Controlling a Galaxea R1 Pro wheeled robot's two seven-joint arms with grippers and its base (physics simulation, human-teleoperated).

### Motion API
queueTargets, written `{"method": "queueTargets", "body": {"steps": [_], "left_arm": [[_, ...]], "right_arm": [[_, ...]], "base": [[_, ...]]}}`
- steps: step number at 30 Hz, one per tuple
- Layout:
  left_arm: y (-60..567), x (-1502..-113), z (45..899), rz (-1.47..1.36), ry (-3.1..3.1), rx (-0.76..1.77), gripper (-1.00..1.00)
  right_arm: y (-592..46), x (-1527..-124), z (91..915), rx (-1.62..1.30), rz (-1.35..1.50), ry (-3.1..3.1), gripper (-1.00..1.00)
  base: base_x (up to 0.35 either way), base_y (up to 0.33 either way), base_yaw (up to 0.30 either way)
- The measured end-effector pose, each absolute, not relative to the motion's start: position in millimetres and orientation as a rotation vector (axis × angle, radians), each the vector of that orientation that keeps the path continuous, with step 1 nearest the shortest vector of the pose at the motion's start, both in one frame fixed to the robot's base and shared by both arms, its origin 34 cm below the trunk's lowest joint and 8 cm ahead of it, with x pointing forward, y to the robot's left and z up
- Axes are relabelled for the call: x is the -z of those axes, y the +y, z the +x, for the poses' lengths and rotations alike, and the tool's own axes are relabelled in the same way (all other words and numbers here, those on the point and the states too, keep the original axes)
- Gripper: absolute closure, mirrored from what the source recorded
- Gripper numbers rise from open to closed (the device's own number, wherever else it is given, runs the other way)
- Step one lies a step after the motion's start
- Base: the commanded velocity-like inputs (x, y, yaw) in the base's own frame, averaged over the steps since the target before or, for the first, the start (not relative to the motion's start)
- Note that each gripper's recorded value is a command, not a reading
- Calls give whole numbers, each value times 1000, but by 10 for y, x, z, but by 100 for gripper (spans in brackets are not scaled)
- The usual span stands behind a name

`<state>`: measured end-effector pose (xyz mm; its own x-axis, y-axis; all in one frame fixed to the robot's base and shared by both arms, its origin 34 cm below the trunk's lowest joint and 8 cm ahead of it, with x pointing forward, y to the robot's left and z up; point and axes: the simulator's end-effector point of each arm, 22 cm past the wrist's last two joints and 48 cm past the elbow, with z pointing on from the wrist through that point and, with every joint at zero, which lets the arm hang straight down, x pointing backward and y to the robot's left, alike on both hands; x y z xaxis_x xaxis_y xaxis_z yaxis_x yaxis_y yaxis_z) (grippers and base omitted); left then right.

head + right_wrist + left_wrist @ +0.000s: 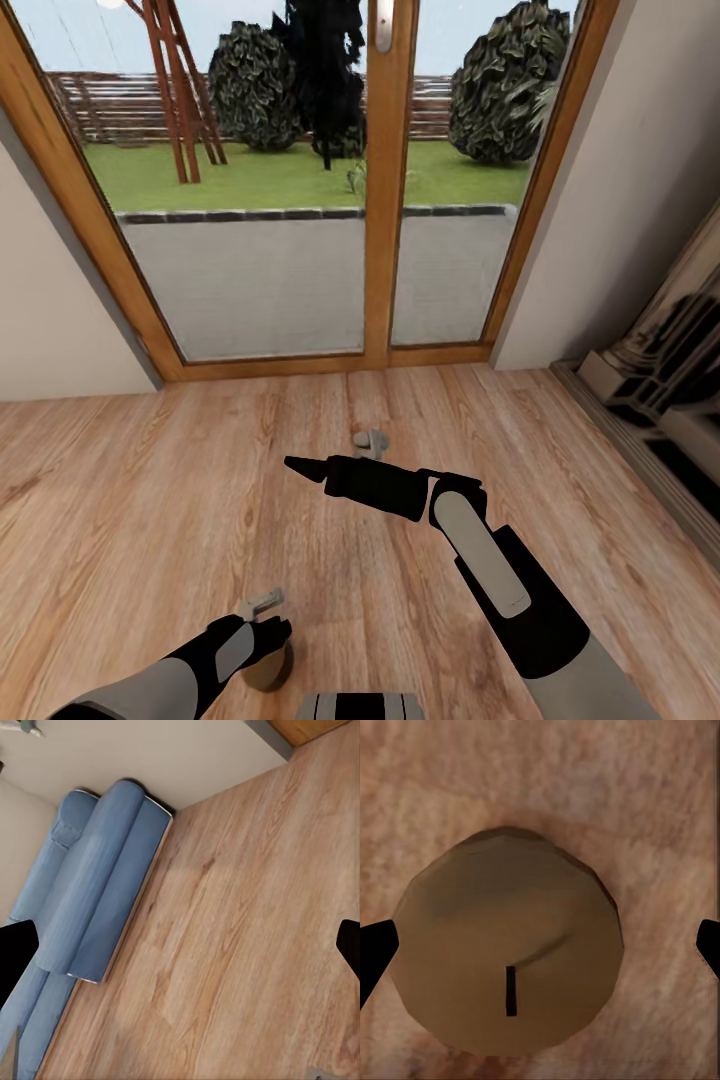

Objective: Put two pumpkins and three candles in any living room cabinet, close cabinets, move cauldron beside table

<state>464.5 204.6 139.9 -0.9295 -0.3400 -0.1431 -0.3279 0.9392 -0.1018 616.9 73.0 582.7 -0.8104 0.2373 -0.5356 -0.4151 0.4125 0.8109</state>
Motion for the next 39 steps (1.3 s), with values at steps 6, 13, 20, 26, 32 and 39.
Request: {"method": "queueTargets", "body": {"steps": [6, 13, 20, 26, 32, 39], "left_arm": [[2046, -1399, 4646, -509, 2936, 114, -100], [2057, -1398, 4646, -509, 2936, 112, -100], [2041, -1399, 4646, -507, 2937, 114, -100], [2049, -1382, 4633, -507, 2940, 110, -100], [2102, -1294, 4621, -522, 2923, 84, -100], [2115, -1279, 4624, -524, 2914, 75, -100]], "right_arm": [[730, -5825, 6169, -1429, -150, 2079, -100], [730, -5817, 6170, -1429, -149, 2081, -100], [729, -5814, 6170, -1428, -149, 2082, -100], [679, -5754, 6181, -1418, -148, 2093, -100], [673, -5618, 6198, -1426, -131, 2112, -100], [670, -5602, 6200, -1427, -130, 2113, -100]], "base": [[20, 33, 0], [16, 38, 0], [0, 1, 0], [0, 0, 0], [0, 0, 0], [0, 0, 0]]}}
